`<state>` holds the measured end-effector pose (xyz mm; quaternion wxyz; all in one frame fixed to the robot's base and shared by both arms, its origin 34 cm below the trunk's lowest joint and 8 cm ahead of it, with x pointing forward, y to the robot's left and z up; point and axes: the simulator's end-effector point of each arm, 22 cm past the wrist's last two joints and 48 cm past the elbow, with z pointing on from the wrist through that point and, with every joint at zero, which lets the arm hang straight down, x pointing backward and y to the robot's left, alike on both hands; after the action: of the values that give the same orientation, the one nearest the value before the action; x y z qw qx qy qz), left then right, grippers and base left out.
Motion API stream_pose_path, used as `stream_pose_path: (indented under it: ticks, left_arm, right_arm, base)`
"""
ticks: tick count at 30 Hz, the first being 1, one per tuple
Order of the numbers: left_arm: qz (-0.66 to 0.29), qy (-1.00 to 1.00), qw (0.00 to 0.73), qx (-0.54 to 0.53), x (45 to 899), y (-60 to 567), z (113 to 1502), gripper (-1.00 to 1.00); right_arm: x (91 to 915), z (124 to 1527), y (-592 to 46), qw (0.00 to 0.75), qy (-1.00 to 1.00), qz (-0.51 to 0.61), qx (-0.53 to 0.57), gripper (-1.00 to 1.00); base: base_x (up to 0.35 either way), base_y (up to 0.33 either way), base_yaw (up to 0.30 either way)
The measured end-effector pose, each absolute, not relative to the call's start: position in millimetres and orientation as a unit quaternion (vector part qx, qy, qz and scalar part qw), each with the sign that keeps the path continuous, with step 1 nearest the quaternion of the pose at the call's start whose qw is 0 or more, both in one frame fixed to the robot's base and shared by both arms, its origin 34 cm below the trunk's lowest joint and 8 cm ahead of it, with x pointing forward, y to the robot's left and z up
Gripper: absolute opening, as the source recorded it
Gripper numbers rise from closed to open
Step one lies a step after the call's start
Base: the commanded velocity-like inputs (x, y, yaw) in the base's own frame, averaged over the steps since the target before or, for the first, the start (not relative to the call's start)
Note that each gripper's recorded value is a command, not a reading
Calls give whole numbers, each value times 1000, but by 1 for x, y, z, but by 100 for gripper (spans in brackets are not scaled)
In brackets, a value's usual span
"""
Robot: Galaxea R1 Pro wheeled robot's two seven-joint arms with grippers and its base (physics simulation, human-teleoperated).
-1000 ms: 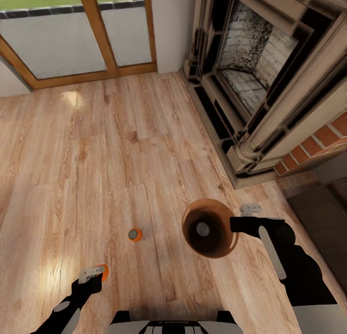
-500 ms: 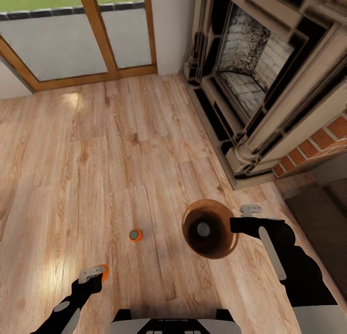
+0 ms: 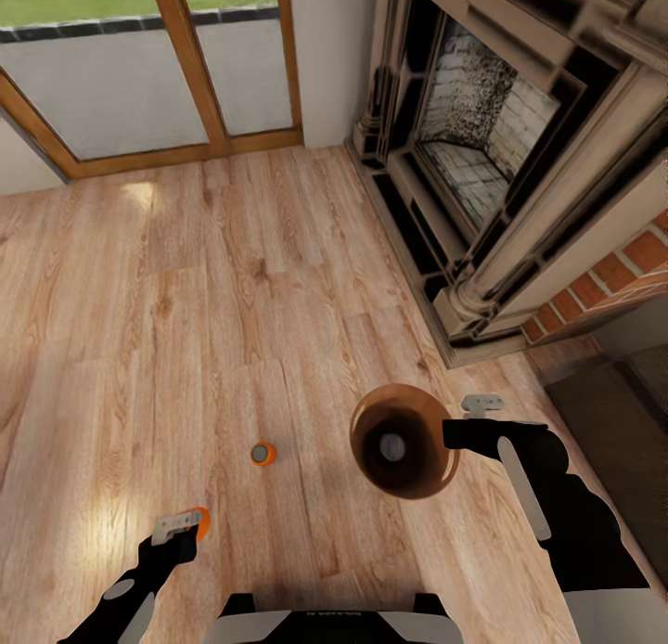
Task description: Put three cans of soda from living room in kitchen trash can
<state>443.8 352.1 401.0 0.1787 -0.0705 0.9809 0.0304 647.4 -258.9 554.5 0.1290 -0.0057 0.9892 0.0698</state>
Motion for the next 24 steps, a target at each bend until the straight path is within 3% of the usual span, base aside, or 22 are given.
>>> stream_pose_path:
  ticks: [7,10,18,24]
  left_arm:
    - [12,976,209,-65,472,345,410,-100]
    - [-88,964,249,-31,511,311,430,-100]
    - [-221,955,198,-13,509,294,456,-100]
    - [-305,929,205,-36,522,307,494,-100]
  right_arm:
    - [647,554,-259,129,989,69,-6,-100]
    - [638,546,-259,114,991,71,-2,-100]
    - [638,545,-260,113,991,70,-2,-100]
    - [628,535,-262,97,993,67,-1,-100]
  base:
    - [0,0,0]
    - [0,0,0]
    - [0,0,0]
    - [0,0,0]
